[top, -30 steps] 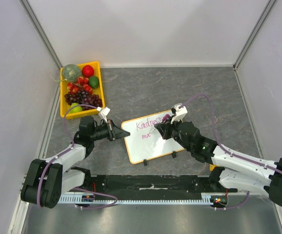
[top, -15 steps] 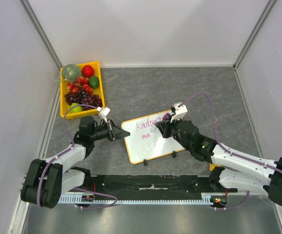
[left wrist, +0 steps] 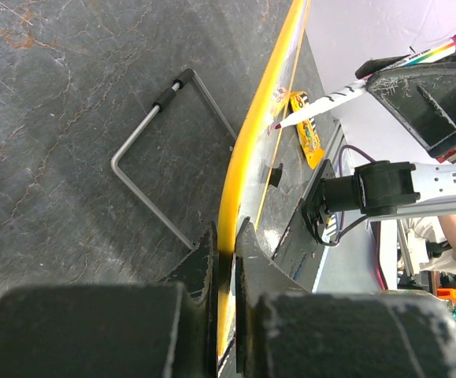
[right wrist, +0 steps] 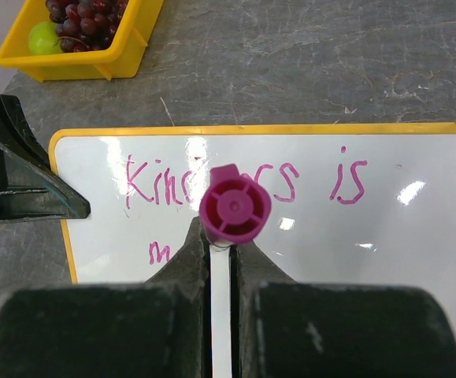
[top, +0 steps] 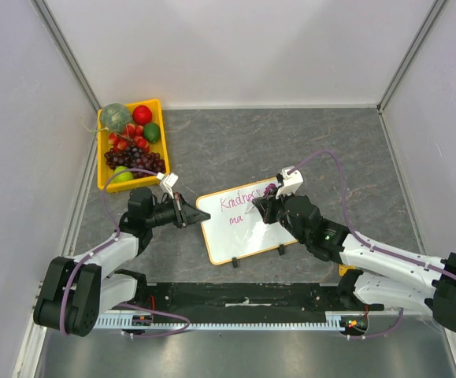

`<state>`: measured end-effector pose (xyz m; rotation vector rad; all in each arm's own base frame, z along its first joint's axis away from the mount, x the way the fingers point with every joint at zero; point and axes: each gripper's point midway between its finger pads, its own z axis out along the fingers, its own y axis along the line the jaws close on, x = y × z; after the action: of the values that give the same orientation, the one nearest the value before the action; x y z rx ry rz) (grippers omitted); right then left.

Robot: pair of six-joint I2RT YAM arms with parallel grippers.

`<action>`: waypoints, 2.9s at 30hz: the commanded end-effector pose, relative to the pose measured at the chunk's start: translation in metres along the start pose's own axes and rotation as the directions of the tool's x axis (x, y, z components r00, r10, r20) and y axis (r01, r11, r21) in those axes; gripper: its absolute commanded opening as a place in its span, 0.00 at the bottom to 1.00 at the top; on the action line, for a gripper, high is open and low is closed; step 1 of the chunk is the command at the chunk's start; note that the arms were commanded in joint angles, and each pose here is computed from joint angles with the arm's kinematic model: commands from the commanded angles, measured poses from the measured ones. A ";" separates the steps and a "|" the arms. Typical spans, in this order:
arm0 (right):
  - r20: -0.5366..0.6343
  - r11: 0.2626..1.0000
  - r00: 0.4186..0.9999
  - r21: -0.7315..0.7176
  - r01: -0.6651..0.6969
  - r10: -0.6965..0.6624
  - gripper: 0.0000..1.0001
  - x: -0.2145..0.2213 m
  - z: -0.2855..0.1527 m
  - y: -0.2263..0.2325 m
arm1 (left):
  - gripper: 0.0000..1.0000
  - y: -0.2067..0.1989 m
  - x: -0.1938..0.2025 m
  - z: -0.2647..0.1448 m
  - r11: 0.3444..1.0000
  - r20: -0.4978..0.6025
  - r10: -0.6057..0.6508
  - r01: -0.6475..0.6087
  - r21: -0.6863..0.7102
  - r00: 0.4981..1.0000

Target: Write a sentence on the whiteboard

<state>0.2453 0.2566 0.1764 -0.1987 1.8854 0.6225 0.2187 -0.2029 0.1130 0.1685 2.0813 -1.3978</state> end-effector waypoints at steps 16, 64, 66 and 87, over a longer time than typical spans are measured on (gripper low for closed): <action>-0.032 1.000 0.999 -0.011 0.020 -0.020 0.00 0.015 0.003 -0.003 | 0.02 0.033 0.015 -0.001 0.990 -0.021 -0.017 0.014 -0.139 1.000; -0.012 0.998 0.999 0.043 0.044 -0.044 0.00 0.005 0.001 -0.012 | 0.02 0.032 0.015 0.000 0.991 -0.023 -0.015 0.012 -0.136 1.000; -0.025 0.998 0.999 0.041 0.046 -0.045 0.00 0.010 0.000 -0.013 | 0.02 0.032 0.015 0.000 0.991 -0.023 -0.015 0.012 -0.136 1.000; -0.122 0.997 0.991 0.047 0.066 -0.060 0.00 0.047 -0.011 -0.028 | 0.02 0.033 0.014 0.000 0.990 -0.022 -0.015 0.012 -0.138 1.000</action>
<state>0.2355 0.2534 0.1615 -0.2272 1.9076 0.6416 0.2191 -0.2026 0.1112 0.1616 2.0882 -1.3944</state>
